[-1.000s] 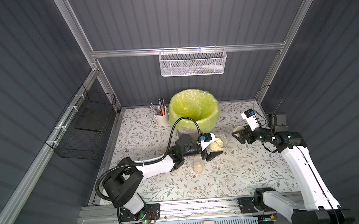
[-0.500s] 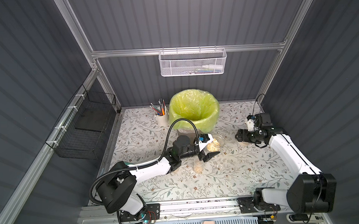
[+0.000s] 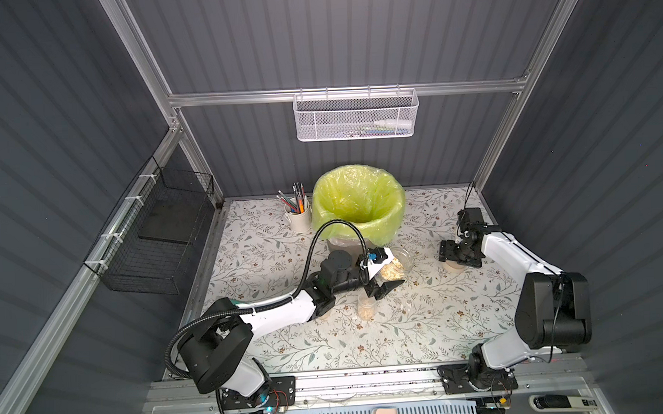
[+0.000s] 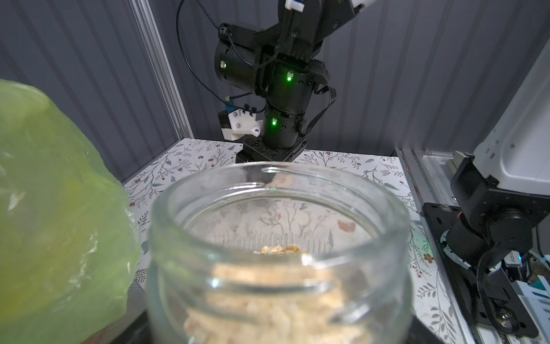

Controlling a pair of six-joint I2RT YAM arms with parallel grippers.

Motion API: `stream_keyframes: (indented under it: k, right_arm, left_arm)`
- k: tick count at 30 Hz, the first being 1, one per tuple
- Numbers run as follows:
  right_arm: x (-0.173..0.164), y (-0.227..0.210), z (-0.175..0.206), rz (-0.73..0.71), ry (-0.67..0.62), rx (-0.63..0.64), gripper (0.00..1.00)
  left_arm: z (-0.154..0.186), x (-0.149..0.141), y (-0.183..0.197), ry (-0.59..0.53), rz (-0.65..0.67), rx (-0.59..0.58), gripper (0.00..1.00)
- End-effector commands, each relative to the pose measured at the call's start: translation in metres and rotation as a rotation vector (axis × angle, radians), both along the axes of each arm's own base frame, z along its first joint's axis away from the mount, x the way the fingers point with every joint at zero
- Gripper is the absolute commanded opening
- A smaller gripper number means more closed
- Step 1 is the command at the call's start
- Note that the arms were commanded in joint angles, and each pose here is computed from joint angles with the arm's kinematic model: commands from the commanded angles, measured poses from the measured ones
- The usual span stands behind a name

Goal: Empty expired oatmeal from jars
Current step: Place the lid at the center of the board.

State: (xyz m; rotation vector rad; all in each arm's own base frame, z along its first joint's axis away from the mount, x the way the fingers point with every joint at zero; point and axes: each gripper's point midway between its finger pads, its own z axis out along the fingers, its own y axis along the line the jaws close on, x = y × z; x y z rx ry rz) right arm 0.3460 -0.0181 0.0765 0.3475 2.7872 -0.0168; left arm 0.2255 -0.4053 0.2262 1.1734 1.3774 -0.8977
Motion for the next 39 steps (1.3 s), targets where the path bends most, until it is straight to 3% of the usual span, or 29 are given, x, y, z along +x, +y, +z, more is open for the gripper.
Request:
stream_keyframes:
  k: [1,22,30,33,39]
  right_arm:
    - [0.012,-0.007,-0.006,-0.039,-0.001,-0.019,0.83]
    - [0.008,-0.006,-0.051,-0.029,0.069,-0.016,0.87]
    - [0.009,-0.008,-0.041,-0.023,0.042,-0.026,0.91]
    - [0.010,-0.006,-0.033,-0.014,0.013,-0.021,0.99]
    - [0.014,-0.005,-0.003,0.000,-0.059,-0.022,0.99]
  left_arm:
    - [0.023,0.007,-0.002,-0.057,0.015,-0.055,0.02]
    - [0.022,0.009,-0.006,-0.048,0.014,-0.060,0.03]
    - [0.023,0.009,-0.005,-0.049,0.016,-0.060,0.03]
    - [0.023,0.008,-0.004,-0.050,0.014,-0.060,0.03]
    - [0.025,0.011,-0.001,-0.059,0.045,-0.052,0.02]
